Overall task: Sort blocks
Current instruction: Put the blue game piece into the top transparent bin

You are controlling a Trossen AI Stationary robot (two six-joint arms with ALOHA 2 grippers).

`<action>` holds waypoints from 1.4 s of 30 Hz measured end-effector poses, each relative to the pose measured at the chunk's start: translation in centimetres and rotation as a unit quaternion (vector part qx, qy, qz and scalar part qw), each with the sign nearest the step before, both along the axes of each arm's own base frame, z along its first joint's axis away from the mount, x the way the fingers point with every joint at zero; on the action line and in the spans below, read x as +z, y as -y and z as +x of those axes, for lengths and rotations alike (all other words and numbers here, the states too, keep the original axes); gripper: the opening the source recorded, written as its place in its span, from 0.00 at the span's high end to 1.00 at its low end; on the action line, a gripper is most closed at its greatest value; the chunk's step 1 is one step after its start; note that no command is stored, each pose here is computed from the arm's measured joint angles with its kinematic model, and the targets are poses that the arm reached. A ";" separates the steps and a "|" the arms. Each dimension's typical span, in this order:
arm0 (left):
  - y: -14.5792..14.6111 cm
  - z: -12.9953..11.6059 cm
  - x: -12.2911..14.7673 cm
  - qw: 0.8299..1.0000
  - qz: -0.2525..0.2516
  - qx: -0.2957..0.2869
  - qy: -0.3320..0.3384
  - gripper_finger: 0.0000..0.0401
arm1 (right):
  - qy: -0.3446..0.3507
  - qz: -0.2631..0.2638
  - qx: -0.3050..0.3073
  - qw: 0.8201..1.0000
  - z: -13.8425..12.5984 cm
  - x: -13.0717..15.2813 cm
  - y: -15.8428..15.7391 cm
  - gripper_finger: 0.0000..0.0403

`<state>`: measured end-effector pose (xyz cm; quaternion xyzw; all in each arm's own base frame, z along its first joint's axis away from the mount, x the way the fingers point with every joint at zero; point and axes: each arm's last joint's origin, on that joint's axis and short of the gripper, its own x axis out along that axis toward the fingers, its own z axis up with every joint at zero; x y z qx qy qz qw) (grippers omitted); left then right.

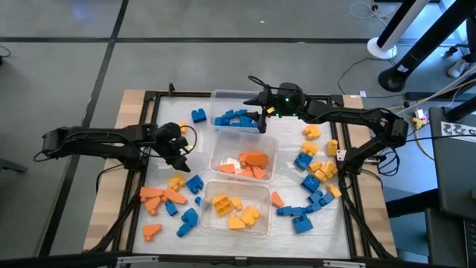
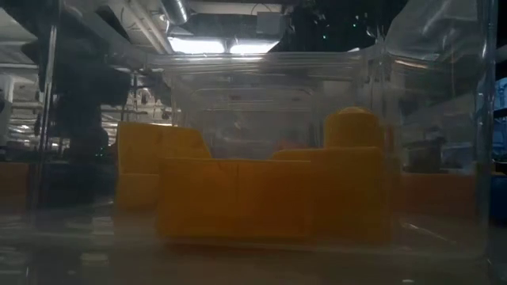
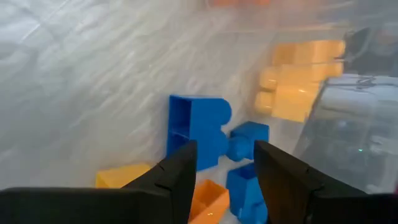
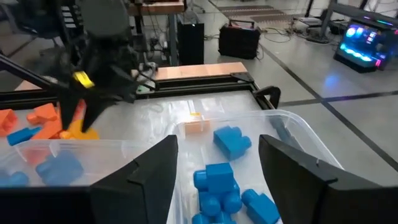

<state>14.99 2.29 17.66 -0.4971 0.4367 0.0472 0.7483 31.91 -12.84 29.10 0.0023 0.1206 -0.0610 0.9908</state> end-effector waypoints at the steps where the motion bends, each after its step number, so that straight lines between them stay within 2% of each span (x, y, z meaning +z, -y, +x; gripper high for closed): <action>1: 0.0 0.2 -0.2 1.000 0.000 -0.001 -0.004 0.63 | 0.005 -0.001 0.005 1.000 0.0 0.1 0.0 0.45; 9: -0.4 1.6 -2.1 0.999 -0.010 -0.003 -0.047 0.63 | 0.072 -0.025 0.031 0.997 0.3 1.4 -0.1 0.45; 16: 0.3 3.2 -3.2 0.998 -0.017 -0.036 -0.041 0.63 | 0.100 -0.033 0.038 0.994 0.2 2.1 -0.1 0.45; 22: 1.2 3.8 -4.3 0.996 -0.023 -0.067 -0.061 0.63 | 0.104 -0.023 0.039 0.994 0.2 2.2 -0.1 0.45; 30: 2.0 5.2 -5.0 0.995 -0.017 -0.089 -0.029 0.63 | 0.104 -0.023 0.039 0.994 0.2 2.2 -0.1 0.45; 38: 2.2 5.2 -5.4 0.994 -0.020 -0.095 -0.043 0.63 | 0.104 -0.023 0.041 0.994 0.2 2.2 -0.1 0.45; 42: 2.4 5.2 -5.4 0.992 -0.039 -0.111 -0.039 0.63 | 0.104 -0.023 0.041 0.994 0.2 2.2 -0.1 0.45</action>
